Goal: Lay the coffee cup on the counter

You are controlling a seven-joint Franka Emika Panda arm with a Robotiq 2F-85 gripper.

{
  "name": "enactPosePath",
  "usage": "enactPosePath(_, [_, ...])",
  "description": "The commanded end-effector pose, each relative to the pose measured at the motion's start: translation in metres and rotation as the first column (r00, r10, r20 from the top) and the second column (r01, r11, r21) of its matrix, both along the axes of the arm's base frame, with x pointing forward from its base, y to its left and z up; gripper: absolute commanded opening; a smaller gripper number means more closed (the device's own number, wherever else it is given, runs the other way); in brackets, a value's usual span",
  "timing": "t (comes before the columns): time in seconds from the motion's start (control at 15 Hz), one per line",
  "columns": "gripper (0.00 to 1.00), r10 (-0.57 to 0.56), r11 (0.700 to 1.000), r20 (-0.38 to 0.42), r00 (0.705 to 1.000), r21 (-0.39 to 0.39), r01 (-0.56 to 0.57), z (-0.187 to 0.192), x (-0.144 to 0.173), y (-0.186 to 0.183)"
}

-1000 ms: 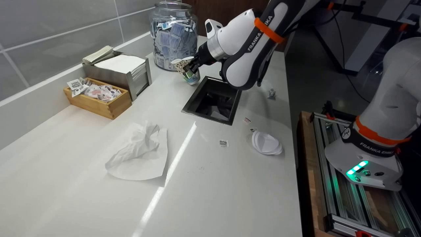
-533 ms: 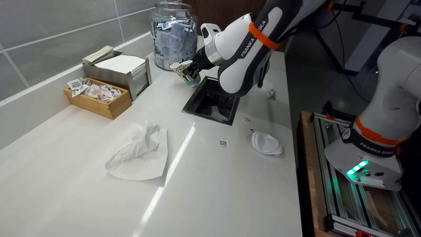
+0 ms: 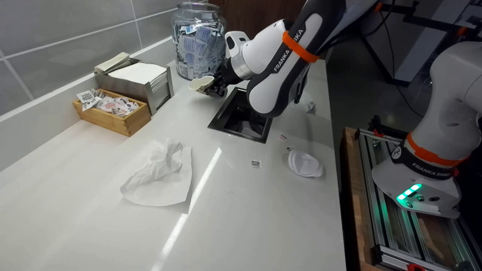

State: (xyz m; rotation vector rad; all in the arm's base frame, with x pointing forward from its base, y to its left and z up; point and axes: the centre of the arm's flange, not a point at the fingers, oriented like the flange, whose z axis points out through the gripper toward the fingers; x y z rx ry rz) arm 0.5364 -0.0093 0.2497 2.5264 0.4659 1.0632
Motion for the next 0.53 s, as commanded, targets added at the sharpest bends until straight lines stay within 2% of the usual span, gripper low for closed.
enactPosePath(0.0, [0.75,0.013,1.0,-0.045,0.999,-0.015,-0.014,-0.0091,0.0039,0.009])
enactPosePath(0.2, [0.96,0.02,1.0,-0.05,0.999,-0.014,-0.021,-0.0107,0.0051,0.0121])
enactPosePath(0.27, [1.0,0.021,1.0,-0.051,0.998,-0.016,-0.022,-0.0102,0.0053,0.0128])
enactPosePath(0.47, [1.0,0.021,1.0,-0.048,0.999,0.009,-0.021,-0.0025,0.0037,0.017])
